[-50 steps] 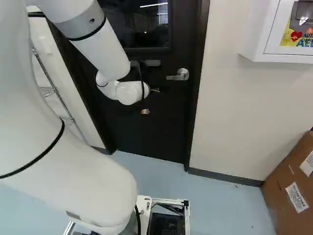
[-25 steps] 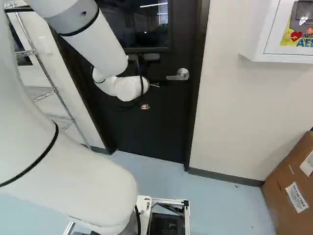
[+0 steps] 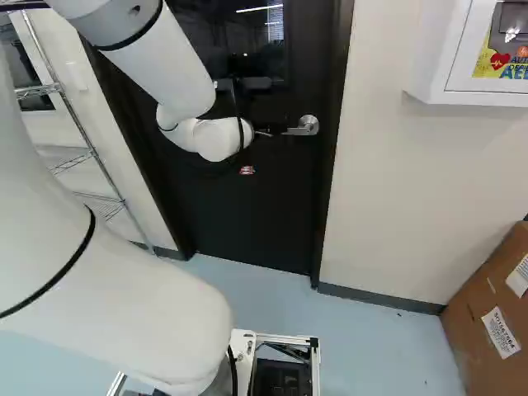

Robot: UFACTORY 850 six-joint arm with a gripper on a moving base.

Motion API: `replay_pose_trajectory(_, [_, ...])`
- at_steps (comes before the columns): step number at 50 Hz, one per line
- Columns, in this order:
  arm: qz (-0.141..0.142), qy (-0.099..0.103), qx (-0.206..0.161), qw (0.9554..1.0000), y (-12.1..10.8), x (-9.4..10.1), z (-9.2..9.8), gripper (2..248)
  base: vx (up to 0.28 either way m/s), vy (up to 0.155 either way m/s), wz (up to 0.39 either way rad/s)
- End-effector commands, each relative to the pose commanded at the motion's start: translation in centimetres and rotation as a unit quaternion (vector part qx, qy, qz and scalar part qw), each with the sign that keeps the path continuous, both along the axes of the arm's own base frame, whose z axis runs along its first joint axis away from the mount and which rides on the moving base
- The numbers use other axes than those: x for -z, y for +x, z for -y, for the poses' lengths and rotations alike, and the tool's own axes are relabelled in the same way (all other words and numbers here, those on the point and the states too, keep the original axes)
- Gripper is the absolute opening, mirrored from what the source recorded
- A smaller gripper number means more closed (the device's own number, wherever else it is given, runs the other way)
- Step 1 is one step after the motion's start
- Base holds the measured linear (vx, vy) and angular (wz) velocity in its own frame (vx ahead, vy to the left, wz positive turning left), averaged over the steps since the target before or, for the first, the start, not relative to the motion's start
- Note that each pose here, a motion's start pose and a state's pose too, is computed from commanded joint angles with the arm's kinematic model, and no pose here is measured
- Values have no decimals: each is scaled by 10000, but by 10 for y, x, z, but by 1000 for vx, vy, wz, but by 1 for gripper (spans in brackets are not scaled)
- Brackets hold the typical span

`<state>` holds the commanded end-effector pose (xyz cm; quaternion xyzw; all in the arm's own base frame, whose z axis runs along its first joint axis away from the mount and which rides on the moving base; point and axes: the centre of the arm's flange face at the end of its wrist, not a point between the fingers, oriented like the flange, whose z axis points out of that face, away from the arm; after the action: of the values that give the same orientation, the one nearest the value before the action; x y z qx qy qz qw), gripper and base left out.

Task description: Open the door and move inside

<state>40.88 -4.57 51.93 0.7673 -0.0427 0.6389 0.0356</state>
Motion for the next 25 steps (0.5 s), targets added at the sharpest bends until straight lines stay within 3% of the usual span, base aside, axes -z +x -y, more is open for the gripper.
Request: replay_pose_trajectory(25, [199, -26, 165, 9997, 25, -23, 17, 247, 0, 0, 0])
